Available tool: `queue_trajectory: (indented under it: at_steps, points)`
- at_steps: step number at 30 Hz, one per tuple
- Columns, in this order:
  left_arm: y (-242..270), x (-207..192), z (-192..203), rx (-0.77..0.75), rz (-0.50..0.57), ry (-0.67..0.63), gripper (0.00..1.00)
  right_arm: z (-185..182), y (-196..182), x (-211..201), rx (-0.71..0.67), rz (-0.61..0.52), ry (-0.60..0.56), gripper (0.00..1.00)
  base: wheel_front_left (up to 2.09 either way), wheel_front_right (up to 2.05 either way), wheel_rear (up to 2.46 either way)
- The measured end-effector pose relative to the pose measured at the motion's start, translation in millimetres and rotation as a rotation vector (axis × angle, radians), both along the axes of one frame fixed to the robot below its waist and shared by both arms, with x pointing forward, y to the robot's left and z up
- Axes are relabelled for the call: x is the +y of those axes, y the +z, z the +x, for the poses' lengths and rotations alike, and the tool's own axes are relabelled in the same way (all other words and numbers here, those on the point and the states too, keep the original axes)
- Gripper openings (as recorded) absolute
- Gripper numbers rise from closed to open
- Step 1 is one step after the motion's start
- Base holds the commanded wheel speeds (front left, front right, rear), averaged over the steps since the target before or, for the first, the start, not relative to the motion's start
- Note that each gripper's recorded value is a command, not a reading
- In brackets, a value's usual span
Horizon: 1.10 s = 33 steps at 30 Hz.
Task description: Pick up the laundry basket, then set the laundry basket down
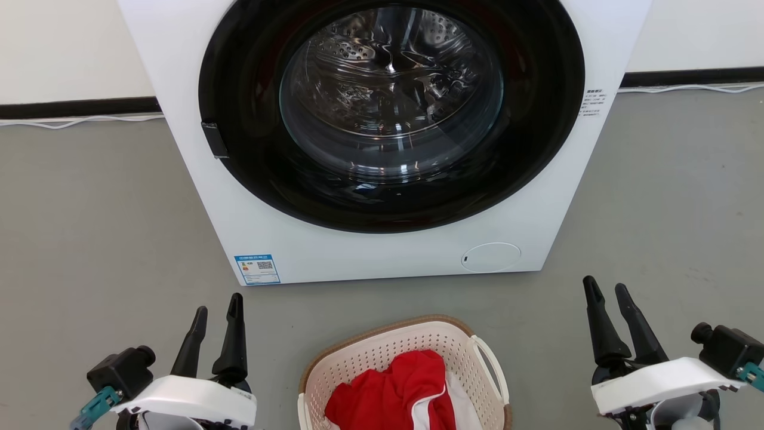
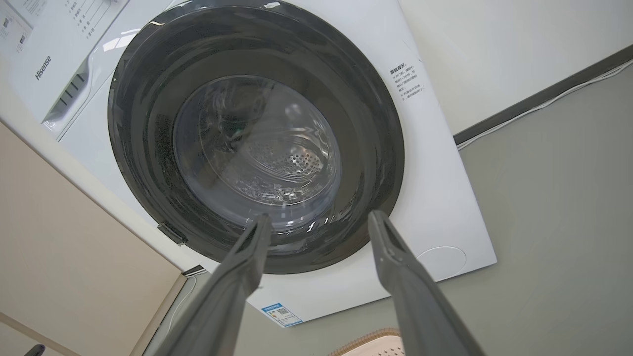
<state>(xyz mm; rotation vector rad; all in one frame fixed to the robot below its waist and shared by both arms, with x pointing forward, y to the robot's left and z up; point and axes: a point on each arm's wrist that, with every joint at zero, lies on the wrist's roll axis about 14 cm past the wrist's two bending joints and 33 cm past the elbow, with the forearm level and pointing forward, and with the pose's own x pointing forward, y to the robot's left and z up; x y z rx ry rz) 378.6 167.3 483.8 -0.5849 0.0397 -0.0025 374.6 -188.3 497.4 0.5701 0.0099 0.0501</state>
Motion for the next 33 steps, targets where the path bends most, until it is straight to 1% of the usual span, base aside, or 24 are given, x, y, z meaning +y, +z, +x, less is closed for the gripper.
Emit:
queue_trajectory:
  at_steps: [9,22,23,24,33]
  points:
    - [6,-3,1,-0.034,0.086,-0.014,1.00,4,11,5,-0.052,-0.101,0.025,1.00,0.00,0.00,0.00]
    - [18,-11,7,-0.092,0.223,-0.039,1.00,3,17,12,-0.096,-0.236,0.058,1.00,0.00,0.00,0.00]
    - [18,-11,7,-0.092,0.223,-0.039,1.00,3,17,12,-0.096,-0.236,0.058,1.00,0.00,0.00,0.00]
    - [18,-13,7,-0.098,0.246,-0.045,1.00,3,18,12,-0.104,-0.257,0.059,1.00,0.00,0.00,0.00]
    - [22,-16,7,-0.131,0.334,-0.057,1.00,4,23,7,-0.140,-0.364,0.046,1.00,0.00,0.00,0.00]
